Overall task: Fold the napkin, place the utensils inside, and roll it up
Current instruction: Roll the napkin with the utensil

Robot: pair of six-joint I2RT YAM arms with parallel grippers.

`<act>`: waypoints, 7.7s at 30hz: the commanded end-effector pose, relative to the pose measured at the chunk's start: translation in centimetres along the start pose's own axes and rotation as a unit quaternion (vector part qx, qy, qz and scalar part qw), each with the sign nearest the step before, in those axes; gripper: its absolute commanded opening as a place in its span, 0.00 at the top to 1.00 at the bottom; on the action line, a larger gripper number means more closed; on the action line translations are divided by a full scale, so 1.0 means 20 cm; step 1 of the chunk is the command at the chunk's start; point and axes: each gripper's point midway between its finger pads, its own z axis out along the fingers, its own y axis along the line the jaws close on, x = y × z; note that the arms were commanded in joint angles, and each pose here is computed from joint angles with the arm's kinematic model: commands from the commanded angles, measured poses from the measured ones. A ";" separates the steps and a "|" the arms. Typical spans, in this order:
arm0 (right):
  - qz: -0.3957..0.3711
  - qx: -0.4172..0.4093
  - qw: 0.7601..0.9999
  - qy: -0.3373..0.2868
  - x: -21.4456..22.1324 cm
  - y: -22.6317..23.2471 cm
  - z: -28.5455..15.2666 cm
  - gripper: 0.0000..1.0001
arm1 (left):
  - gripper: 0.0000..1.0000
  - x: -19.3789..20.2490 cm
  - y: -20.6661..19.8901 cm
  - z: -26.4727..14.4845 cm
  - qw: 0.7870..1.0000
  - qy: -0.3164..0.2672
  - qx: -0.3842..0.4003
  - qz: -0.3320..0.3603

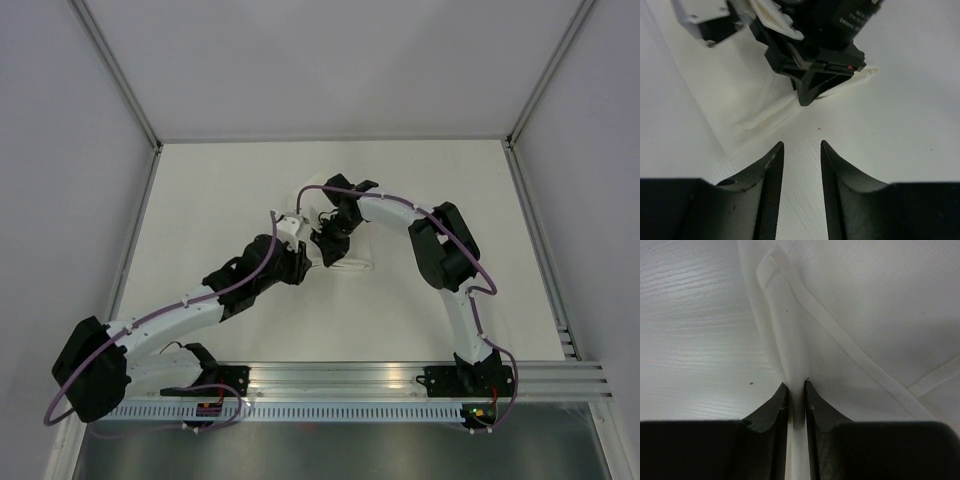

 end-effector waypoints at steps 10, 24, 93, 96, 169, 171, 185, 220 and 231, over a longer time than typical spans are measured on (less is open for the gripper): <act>0.065 -0.046 0.992 0.102 0.36 0.03 0.10 0.90 | 0.46 -0.04 -0.10 0.21 0.952 -0.090 -0.001 0.292; 0.080 -0.053 0.989 0.109 0.41 -0.01 0.12 0.91 | 0.37 0.18 -0.14 0.40 0.892 0.020 0.065 0.447; 0.153 0.002 0.988 0.001 0.30 -0.11 -0.30 0.41 | 0.98 0.64 -0.23 0.52 0.792 0.295 0.254 0.470; 0.167 0.004 0.986 -0.029 0.27 -0.12 -0.36 0.39 | 0.98 0.63 -0.25 0.52 0.794 0.300 0.260 0.461; -0.270 0.250 0.925 -0.094 0.21 0.29 -0.32 0.35 | 0.98 0.68 -0.34 0.56 0.779 0.485 0.392 0.067; -0.278 0.246 0.925 -0.086 0.21 0.28 -0.29 0.35 | 0.98 0.67 -0.34 0.56 0.779 0.485 0.391 0.066; -0.263 0.214 0.940 -0.037 0.29 0.22 -0.18 0.55 | 0.98 0.66 -0.34 0.55 0.779 0.484 0.393 0.066; -0.105 -0.020 0.994 0.005 0.49 0.28 -0.15 0.83 | 0.67 -0.14 -0.22 0.69 0.927 0.268 0.256 -0.050; -0.052 -0.077 0.996 0.015 0.51 0.21 -0.15 0.84 | 0.71 -0.54 0.19 0.45 0.997 0.029 0.040 -0.066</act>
